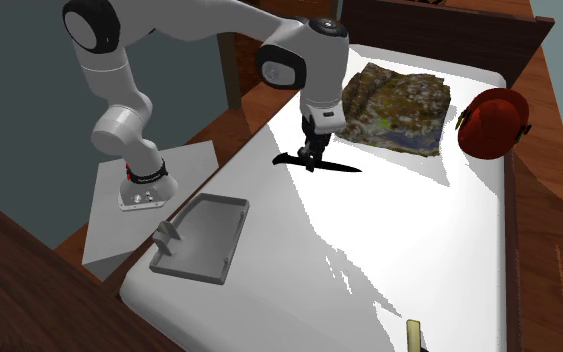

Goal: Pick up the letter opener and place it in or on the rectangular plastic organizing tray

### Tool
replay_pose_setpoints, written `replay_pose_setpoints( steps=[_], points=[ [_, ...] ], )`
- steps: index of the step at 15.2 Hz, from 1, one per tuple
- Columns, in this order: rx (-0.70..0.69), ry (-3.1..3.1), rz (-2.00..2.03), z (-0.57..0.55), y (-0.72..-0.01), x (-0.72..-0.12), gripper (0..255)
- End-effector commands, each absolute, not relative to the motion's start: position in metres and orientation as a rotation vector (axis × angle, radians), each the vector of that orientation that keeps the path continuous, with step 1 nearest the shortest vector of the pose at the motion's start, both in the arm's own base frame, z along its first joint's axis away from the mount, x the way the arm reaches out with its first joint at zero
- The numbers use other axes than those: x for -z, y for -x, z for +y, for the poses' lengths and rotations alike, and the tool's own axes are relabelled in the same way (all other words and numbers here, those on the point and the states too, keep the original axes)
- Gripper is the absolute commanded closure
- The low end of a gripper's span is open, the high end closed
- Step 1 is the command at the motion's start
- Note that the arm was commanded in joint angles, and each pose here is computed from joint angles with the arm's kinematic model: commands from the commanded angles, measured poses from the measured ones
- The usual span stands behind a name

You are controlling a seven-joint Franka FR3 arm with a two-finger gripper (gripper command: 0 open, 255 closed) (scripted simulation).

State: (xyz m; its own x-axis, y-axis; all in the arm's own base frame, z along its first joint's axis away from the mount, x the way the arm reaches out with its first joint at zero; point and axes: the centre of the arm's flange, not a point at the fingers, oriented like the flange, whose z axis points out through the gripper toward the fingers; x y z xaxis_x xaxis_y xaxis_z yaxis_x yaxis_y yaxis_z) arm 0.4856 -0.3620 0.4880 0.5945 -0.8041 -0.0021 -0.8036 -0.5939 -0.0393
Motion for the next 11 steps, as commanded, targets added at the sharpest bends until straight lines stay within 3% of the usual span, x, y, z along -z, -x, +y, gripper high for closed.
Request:
replay_pose_setpoints(
  steps=[1,4,11],
  points=[
    [0.024,2.773,1.398,-0.362,-0.485,-0.498,255],
    [0.024,2.773,1.398,-0.362,-0.485,-0.511,255],
    [0.024,2.773,1.398,-0.374,-0.394,-0.515,255]
  ],
)
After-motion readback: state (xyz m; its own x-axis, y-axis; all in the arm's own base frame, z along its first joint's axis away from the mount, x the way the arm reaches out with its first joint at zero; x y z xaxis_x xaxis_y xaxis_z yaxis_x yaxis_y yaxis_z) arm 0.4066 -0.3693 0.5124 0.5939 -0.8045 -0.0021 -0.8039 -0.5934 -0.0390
